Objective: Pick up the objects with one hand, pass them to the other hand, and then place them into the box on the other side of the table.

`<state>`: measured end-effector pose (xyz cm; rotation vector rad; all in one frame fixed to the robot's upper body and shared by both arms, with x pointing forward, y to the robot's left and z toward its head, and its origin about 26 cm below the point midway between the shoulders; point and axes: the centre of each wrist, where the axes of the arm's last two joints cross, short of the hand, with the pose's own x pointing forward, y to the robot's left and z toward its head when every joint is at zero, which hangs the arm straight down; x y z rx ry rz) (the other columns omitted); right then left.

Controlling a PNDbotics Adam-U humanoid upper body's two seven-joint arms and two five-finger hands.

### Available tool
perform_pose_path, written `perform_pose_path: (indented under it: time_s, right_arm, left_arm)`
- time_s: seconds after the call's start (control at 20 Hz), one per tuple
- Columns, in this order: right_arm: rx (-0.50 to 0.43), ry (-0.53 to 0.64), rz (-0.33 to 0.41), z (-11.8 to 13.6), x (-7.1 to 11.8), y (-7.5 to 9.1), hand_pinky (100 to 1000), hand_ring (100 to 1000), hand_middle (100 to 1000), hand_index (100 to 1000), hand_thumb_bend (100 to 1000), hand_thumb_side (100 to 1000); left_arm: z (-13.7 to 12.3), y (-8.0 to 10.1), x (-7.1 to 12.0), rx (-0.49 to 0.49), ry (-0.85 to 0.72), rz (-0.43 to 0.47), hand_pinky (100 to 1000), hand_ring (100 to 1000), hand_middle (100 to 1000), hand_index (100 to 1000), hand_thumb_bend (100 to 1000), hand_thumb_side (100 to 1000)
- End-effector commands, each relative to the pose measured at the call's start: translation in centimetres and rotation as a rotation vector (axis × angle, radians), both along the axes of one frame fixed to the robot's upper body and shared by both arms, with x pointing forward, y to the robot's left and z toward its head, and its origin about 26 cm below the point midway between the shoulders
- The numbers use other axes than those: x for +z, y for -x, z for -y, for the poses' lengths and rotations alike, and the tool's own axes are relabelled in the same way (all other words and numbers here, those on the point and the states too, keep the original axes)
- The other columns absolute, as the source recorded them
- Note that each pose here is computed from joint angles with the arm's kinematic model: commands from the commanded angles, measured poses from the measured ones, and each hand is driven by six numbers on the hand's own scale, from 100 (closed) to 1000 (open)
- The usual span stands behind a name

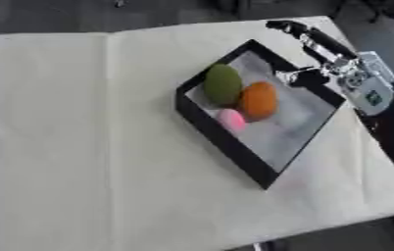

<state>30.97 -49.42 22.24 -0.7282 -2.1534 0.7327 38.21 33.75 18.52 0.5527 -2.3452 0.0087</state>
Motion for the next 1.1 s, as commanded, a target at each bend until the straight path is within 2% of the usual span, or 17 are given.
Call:
perform_pose_path:
  time_s: [0.05, 0.15, 0.3, 0.4, 0.6, 0.7, 0.9, 1.1]
  right_arm:
    - [0.145, -0.204, 0.097, -2.8, 3.3, 0.9, 1000, 1000, 979, 1000, 100, 351]
    - [0.249, -0.303, 0.11, -4.6, 3.9, 1.7, 1000, 1000, 979, 1000, 100, 392]
    - [0.338, -0.408, 0.128, -6.3, 4.1, 2.7, 1000, 1000, 970, 1000, 100, 314]
    - [0.356, -0.455, 0.143, -7.1, 4.1, 3.2, 1000, 1000, 960, 1000, 100, 237]
    - [0.349, -0.523, 0.19, -8.2, 3.8, 3.8, 1000, 1000, 957, 1000, 100, 215]
    - [0.335, -0.532, 0.215, -8.7, 3.7, 4.1, 1000, 1000, 961, 1000, 100, 252]
    - [0.282, -0.554, 0.222, -9.1, 2.5, 4.3, 1000, 1000, 991, 1000, 100, 512]
    - [0.263, -0.584, 0.205, -9.2, 1.3, 4.3, 1000, 1000, 1000, 1000, 100, 576]
  left_arm:
    - [-1.5, 0.6, 1.6, 0.06, 0.018, 0.047, 843, 722, 768, 900, 104, 761]
    - [-2.1, 0.8, 1.6, 0.092, 0.054, 0.04, 842, 720, 767, 901, 104, 762]
    - [-2.7, 0.9, 1.5, 0.119, 0.113, 0.026, 836, 716, 770, 907, 116, 770]
    - [-2.9, 0.9, 1.4, 0.117, 0.149, 0.012, 833, 719, 778, 916, 124, 777]
    - [-3.3, 0.8, 1.3, 0.096, 0.224, -0.012, 836, 721, 777, 919, 143, 787]
    - [-3.5, 0.9, 1.4, 0.09, 0.247, -0.013, 837, 724, 778, 919, 151, 789]
    - [-3.6, 0.9, 1.4, 0.079, 0.27, -0.022, 836, 723, 778, 931, 153, 797]
    - [-3.6, 0.9, 1.4, 0.058, 0.283, -0.041, 832, 741, 799, 950, 158, 811]
